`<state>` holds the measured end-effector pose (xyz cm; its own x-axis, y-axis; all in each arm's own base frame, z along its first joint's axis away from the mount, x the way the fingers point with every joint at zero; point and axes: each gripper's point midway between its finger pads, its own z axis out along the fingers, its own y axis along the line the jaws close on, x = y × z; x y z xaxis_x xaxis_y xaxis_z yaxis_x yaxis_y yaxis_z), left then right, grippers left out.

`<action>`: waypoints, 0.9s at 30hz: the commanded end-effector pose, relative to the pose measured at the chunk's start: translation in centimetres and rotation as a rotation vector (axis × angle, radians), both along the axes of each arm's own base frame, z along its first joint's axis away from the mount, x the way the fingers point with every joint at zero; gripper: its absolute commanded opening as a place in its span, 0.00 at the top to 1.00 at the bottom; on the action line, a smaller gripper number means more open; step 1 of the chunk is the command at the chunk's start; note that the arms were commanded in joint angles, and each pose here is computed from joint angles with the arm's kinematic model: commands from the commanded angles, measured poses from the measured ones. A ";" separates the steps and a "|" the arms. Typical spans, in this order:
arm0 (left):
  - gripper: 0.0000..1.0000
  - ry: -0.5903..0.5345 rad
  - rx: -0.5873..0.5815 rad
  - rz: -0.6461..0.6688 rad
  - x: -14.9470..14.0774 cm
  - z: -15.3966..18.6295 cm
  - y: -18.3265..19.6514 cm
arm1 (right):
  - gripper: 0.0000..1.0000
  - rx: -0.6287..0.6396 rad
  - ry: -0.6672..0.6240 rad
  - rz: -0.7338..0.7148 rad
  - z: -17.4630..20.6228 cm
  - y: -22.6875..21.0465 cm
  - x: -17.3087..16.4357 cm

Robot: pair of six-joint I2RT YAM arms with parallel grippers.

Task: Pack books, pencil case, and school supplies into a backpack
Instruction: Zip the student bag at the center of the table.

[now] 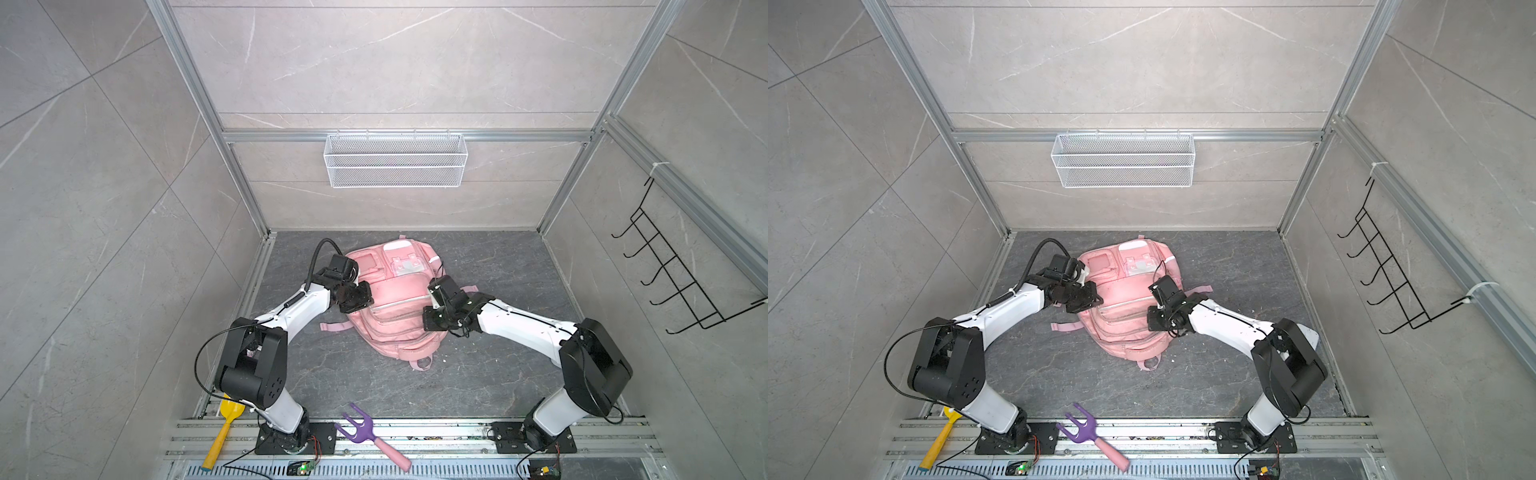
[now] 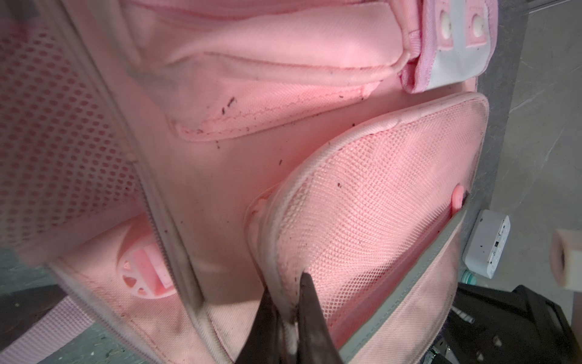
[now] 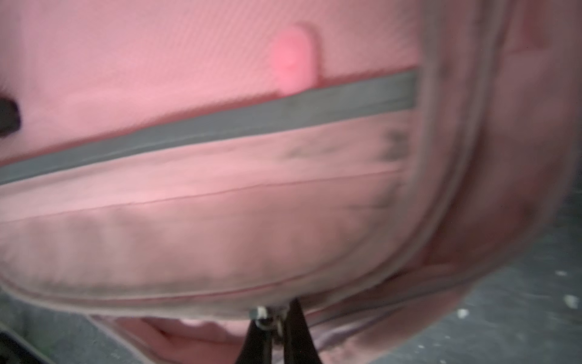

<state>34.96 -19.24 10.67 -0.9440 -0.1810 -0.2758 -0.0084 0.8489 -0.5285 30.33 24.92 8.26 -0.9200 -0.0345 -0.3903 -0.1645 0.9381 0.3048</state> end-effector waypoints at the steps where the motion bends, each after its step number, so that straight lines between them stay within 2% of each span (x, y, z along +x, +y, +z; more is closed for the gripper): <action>1: 1.00 -0.081 0.034 0.046 2.8 1.1 1.5 | 1.00 -0.140 0.035 -0.029 -1.2 -3.6 -0.8; 6: 1.00 -0.076 0.032 0.052 3.5 0.8 1.3 | 1.00 -0.078 0.057 0.004 -1.3 -1.5 -1.1; 11: 1.00 -0.078 0.036 0.055 4.7 0.9 1.0 | 1.00 -0.069 0.046 0.047 -0.7 0.7 -1.9; 19: 0.93 -0.091 0.067 0.051 8.7 1.6 0.2 | 1.00 -0.010 0.032 0.156 0.5 7.0 -4.3; 20: 0.90 -0.094 0.073 0.055 9.2 1.8 0.1 | 1.00 0.007 0.035 0.168 0.6 8.0 -4.6; 24: 0.62 -0.119 0.077 0.057 9.8 3.3 0.1 | 1.00 0.049 0.042 0.219 1.0 11.3 -5.1; 27: 0.55 -0.143 0.086 0.066 8.8 4.7 0.8 | 1.00 0.060 0.038 0.242 1.2 12.7 -5.1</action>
